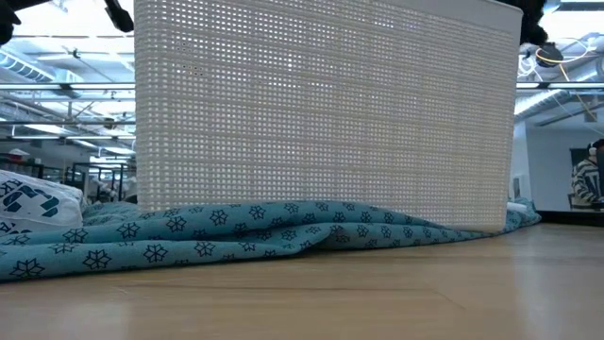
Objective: Pick & place medical supplies in basket/bin
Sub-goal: Put the white gauze into the white bin
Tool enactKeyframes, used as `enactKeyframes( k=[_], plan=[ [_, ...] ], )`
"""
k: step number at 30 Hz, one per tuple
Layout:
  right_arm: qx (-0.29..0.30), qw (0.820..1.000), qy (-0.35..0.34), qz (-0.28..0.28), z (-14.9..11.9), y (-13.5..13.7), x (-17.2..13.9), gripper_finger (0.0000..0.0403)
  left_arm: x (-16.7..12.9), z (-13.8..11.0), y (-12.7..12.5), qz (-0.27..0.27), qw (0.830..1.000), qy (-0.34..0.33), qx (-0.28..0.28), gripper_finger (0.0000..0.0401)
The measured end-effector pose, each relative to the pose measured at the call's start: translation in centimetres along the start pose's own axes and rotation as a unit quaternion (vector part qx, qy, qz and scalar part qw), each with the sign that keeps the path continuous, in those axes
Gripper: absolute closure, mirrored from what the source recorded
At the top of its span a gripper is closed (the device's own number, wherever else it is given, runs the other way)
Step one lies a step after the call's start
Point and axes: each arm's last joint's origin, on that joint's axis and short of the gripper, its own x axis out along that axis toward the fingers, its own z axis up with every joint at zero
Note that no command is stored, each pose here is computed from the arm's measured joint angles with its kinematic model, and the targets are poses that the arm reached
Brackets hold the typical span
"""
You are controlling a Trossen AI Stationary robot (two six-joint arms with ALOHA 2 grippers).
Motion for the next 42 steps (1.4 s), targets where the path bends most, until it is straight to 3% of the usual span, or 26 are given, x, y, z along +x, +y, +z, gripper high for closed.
enactKeyframes(
  k=[4, 8, 14, 20, 27, 32, 42],
  plan=[
    [-0.003, 0.993, 0.090, -0.073, -1.1, -0.6, 2.1, 0.0403, 0.2, 0.1, -0.1, 0.006, 1.000, 0.001, 0.009, 0.0339],
    [0.018, 0.984, 0.158, -0.077, -2.4, -1.2, 4.6, 0.0403, 0.2, 0.0, 0.0, 0.009, 1.000, 0.006, -0.004, 0.0339],
    [0.062, 0.976, 0.198, -0.071, -4.7, -2.0, 8.9, 0.0379, 0.2, -0.2, 0.1, 0.014, 1.000, 0.013, -0.016, 0.0339],
    [0.079, 0.976, 0.195, -0.051, -5.8, -2.7, 11.5, 0.0311, 0.2, -0.2, 0.1, 0.013, 1.000, 0.012, -0.023, 0.0339],
    [0.078, 0.988, 0.132, -0.023, -5.4, -3.2, 13.8, 0.0240, 0.2, -0.2, 0.1, 0.013, 1.000, 0.013, -0.023, 0.0339],
    [0.092, 0.981, 0.168, -0.031, -6.7, -4.0, 15.7, 0.0230, 0.2, -0.2, 0.1, 0.015, 0.999, 0.014, -0.035, 0.0339],
    [0.081, 0.986, 0.137, -0.041, -6.4, -4.3, 16.8, 0.0234, 0.2, -0.3, 0.2, 0.020, 0.999, 0.020, -0.045, 0.0339]
  ],
)
